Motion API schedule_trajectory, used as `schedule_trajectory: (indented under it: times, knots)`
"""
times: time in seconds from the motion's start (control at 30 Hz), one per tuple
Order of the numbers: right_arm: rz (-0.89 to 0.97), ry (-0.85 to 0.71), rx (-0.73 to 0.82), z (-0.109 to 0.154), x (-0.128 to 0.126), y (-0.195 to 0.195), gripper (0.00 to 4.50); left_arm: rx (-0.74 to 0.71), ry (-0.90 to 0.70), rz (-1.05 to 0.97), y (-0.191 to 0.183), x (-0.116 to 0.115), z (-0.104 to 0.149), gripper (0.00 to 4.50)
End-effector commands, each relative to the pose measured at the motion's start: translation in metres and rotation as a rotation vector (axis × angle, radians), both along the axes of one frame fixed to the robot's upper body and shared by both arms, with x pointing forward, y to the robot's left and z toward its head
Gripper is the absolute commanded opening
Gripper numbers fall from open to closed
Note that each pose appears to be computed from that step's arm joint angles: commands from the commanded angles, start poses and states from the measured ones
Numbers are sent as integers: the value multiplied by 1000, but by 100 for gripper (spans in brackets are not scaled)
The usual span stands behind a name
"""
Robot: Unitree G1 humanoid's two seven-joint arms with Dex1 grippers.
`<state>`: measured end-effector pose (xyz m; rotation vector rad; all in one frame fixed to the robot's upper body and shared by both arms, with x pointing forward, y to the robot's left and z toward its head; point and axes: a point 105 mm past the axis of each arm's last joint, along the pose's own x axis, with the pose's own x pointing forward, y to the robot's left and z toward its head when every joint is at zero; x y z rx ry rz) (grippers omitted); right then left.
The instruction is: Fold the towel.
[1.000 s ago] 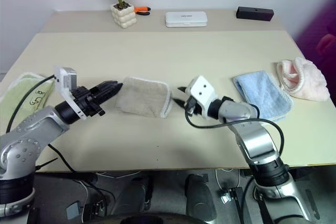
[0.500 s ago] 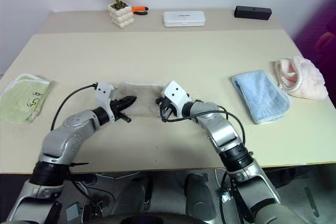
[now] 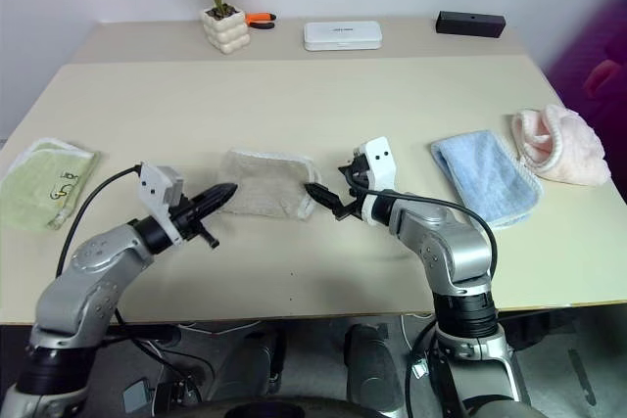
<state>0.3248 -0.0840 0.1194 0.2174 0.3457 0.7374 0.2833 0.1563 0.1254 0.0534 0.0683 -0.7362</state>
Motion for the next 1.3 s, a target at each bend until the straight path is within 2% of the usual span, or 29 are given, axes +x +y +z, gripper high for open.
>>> schedule_trajectory:
  times: [0.03,0.37,0.47,0.7,0.77,0.83,0.9,1.03,1.1,1.2,1.3]
  knots:
    - [-23,71,61,3,1,6,445,12,-71,-88,-8,-11,17,0]
    - [35,226,151,-13,4,44,445,14,-71,-97,-12,-12,19,0]
    - [65,224,213,-4,6,58,361,18,-72,-87,-12,-12,18,0]
    - [68,202,249,6,6,59,4,5,-77,-76,-12,-12,20,0]
    - [64,176,248,9,7,57,4,3,-75,-79,-13,-12,19,0]
    - [11,50,300,39,11,39,4,-3,-77,-94,-20,-12,19,0]
    - [-107,-81,345,71,19,3,4,-17,-79,-110,-26,-10,19,0]
    - [-352,-194,382,104,29,-70,4,-45,-68,-152,-38,-8,18,0]
    - [-427,-220,391,113,30,-92,4,-44,-63,-170,-42,-7,16,0]
    - [-642,-262,432,131,22,-158,4,-54,-66,-235,-58,0,15,0]
    - [-793,-199,476,117,9,-195,4,-77,-70,-275,-68,7,19,0]
